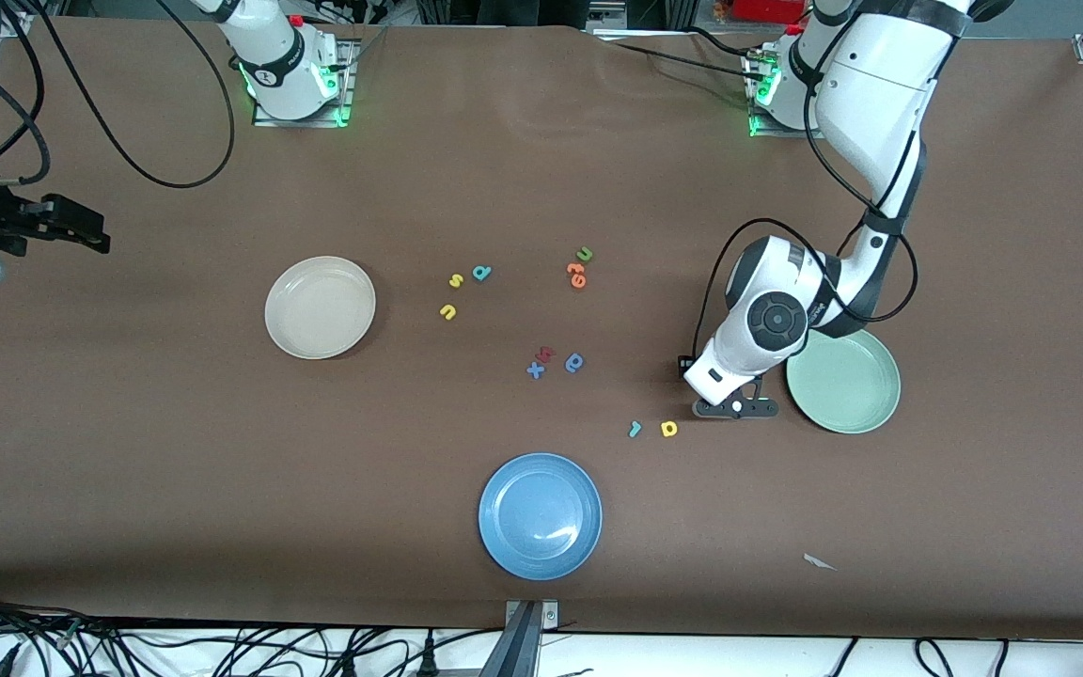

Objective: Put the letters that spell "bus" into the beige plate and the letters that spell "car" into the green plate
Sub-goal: 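Reach the left gripper to the cyan c letter and grasp it, then place the cyan c on the green plate while the right gripper reaches the u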

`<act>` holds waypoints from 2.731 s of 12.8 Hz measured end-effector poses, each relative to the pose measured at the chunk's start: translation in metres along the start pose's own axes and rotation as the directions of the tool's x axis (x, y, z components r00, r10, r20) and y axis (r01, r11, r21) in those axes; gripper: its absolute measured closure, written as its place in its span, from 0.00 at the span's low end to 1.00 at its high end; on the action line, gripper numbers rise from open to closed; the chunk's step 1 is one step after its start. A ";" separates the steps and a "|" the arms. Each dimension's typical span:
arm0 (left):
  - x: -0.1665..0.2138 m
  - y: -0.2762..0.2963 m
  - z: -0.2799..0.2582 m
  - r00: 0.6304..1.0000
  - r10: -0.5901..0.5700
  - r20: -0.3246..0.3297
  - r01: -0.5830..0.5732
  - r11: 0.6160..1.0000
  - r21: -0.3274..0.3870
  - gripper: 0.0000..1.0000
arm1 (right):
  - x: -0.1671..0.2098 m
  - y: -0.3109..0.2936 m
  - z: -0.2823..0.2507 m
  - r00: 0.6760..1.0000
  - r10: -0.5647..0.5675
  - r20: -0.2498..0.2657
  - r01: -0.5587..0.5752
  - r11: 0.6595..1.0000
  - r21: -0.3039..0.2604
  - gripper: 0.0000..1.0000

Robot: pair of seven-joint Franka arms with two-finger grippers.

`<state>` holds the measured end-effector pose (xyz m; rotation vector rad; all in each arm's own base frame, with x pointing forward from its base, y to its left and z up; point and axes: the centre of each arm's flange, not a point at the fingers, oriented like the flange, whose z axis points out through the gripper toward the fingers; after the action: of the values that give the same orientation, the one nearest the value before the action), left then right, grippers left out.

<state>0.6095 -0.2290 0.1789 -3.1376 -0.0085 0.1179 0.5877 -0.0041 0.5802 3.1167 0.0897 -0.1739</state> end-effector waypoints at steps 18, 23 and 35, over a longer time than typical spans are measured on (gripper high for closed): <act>0.001 0.000 0.006 1.000 -0.009 -0.018 0.009 1.000 -0.007 0.71 | 0.060 -0.176 0.112 0.999 0.051 -0.012 -0.050 0.996 0.079 0.00; 0.011 -0.025 0.003 1.000 0.026 -0.017 -0.026 1.000 0.002 0.71 | 0.040 -0.247 0.193 0.997 0.071 -0.035 -0.066 0.991 0.116 0.00; 0.060 -0.217 -0.049 0.889 0.426 0.168 -0.426 0.904 -0.034 0.50 | 0.023 -0.336 0.340 0.980 0.183 -0.078 -0.178 0.981 0.077 0.00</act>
<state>0.6717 -0.0118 0.2240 -3.0538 0.6823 0.3860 0.5535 0.3252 0.2348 3.1777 -0.2024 -0.0417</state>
